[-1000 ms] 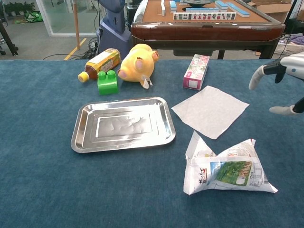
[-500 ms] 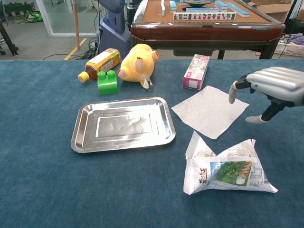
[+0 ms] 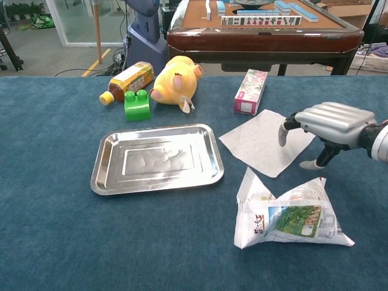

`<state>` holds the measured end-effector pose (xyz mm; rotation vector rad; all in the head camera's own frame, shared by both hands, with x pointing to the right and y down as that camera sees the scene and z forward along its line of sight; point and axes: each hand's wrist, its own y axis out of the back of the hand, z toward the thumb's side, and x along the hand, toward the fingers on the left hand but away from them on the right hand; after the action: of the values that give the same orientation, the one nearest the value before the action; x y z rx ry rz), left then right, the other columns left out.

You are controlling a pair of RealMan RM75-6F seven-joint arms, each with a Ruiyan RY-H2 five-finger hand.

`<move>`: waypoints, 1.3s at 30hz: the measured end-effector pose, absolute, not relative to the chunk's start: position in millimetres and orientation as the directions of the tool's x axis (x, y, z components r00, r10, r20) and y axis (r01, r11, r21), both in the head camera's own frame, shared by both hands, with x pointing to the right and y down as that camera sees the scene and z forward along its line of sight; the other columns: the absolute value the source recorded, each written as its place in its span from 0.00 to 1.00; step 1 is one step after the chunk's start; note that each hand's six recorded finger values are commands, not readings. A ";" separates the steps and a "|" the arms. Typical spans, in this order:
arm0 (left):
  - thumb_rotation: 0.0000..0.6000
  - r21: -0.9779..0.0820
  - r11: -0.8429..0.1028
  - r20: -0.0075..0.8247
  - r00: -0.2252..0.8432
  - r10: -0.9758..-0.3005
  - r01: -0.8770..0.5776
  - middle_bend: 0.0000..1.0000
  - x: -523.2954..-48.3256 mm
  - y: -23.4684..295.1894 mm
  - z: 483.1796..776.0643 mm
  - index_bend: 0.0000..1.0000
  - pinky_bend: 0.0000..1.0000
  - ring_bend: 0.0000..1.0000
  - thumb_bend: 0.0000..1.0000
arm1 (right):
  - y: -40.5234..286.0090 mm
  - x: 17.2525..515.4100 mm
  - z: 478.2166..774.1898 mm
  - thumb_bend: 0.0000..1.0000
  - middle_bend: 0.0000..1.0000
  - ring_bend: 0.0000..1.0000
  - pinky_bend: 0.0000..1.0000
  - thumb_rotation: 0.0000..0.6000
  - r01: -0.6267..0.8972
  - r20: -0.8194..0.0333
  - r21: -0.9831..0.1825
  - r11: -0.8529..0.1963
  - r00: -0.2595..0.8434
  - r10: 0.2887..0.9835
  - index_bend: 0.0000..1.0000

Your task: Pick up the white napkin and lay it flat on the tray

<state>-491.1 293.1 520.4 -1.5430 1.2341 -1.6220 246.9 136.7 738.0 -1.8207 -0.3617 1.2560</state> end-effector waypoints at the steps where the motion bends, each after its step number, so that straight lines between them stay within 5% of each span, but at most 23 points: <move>1: 1.00 -0.896 -0.405 0.434 -0.165 -0.886 -0.184 0.02 -491.0 292.8 520.2 0.07 0.01 0.04 0.33 | 136.9 245.9 739.0 0.25 0.29 0.17 0.32 1.00 -0.228 -0.611 -0.784 -0.578 0.450 0.651 0.40; 39: 1.00 -0.891 -0.416 0.445 -0.164 -0.880 -0.185 0.02 -493.1 292.0 525.1 0.07 0.01 0.04 0.33 | 130.4 231.0 760.0 0.25 0.29 0.17 0.32 1.00 -0.246 -0.613 -0.785 -0.569 0.443 0.654 0.40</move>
<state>-493.1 292.0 525.1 -1.5509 1.2274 -1.6300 231.0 130.4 760.0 -1.7990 -0.3497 1.2622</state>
